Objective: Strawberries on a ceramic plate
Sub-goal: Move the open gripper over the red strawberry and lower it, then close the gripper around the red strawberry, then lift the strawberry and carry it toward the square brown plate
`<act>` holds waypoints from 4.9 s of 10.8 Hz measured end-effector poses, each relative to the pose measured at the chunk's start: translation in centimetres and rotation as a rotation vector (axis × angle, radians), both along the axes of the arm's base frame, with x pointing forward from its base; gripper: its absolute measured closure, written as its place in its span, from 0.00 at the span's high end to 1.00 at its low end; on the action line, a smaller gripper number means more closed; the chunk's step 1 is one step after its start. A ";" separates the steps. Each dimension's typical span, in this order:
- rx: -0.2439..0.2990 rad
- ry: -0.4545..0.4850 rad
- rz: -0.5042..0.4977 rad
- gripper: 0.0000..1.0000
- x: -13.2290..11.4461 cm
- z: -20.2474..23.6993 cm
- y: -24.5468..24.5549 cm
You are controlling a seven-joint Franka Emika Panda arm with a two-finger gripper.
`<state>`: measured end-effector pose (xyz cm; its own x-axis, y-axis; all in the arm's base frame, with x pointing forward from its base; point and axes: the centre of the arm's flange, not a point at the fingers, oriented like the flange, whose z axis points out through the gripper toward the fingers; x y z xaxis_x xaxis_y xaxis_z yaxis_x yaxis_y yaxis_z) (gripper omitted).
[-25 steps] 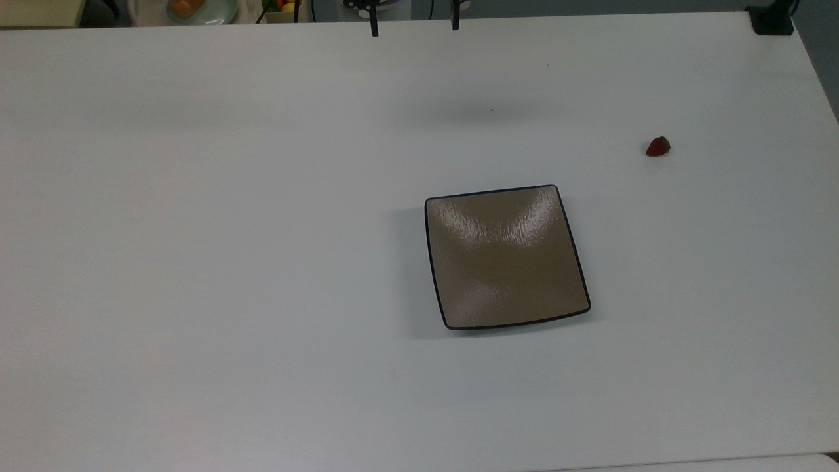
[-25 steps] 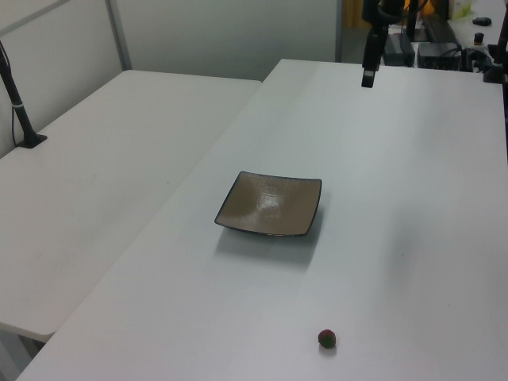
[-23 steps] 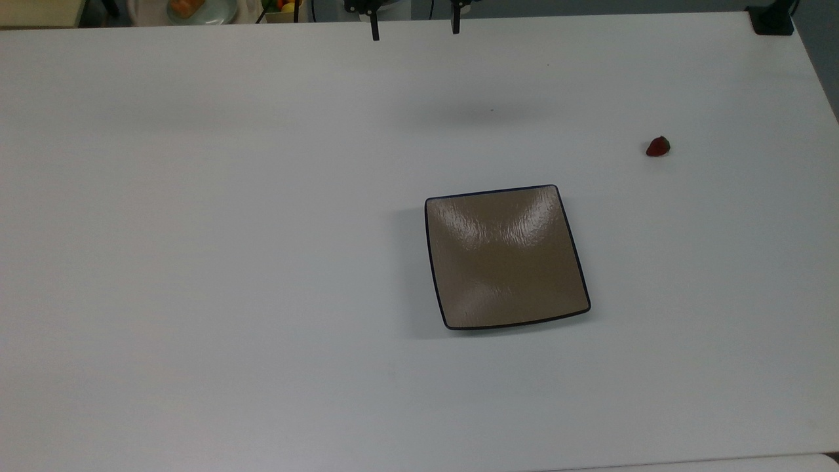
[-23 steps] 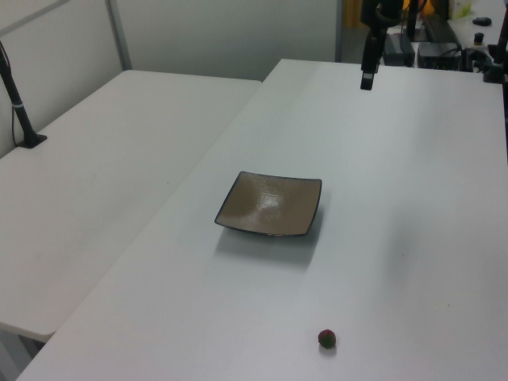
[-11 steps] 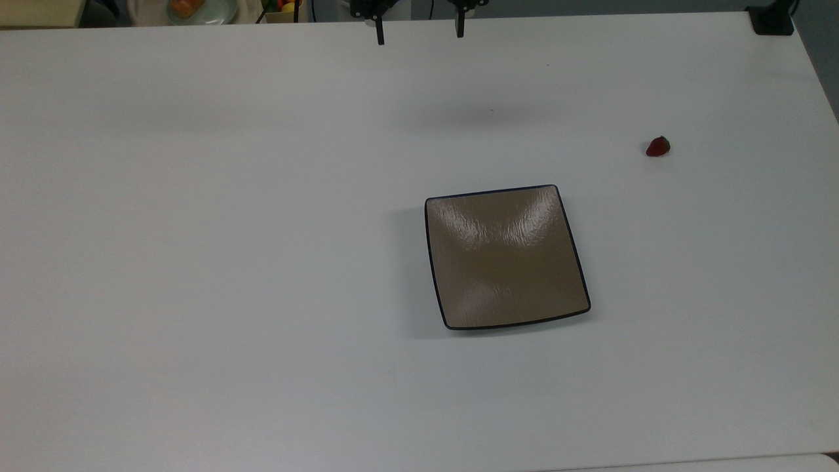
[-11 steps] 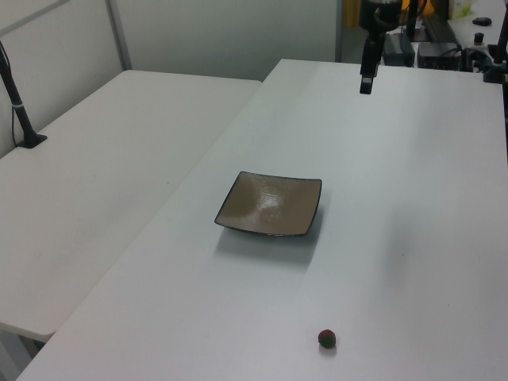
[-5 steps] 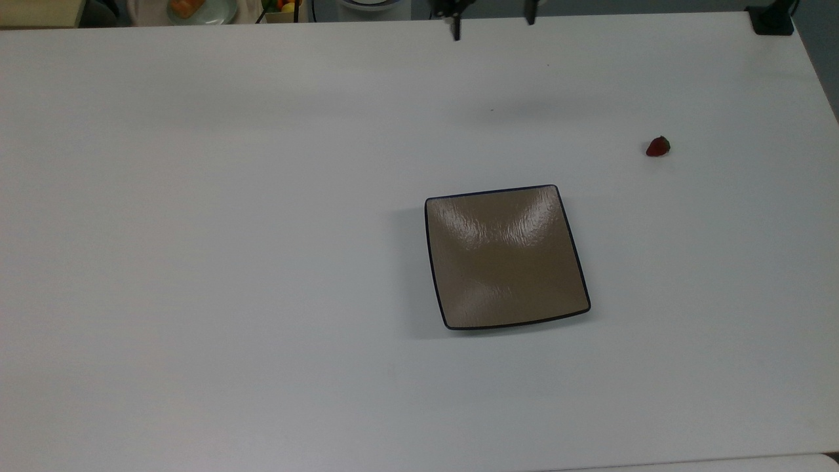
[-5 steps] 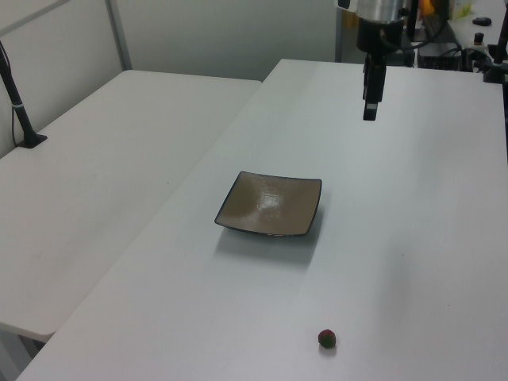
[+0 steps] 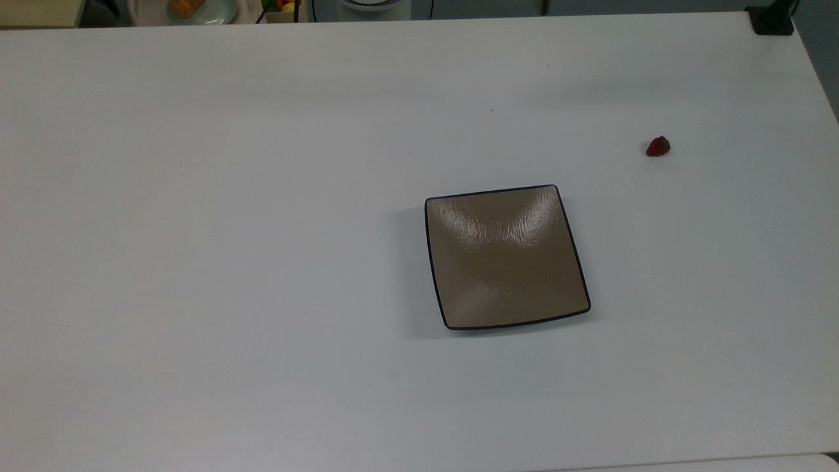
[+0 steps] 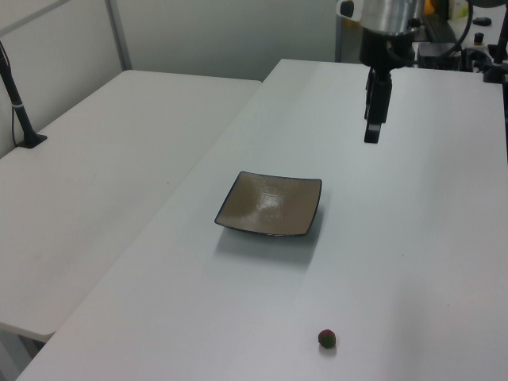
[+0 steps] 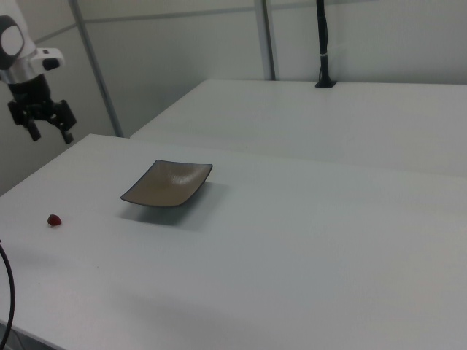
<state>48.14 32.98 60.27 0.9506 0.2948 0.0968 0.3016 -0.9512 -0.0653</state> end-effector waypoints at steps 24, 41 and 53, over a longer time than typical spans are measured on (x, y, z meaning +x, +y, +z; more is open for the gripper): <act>0.050 -0.046 0.102 1.00 -2.2 -23.9 20.0; -0.011 -0.053 0.126 0.38 -0.6 -29.2 19.2; 0.001 -0.114 -0.019 0.38 2.7 -7.5 7.9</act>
<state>50.80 40.85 52.77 0.9389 0.2770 0.2045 0.2894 -0.9566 -0.0330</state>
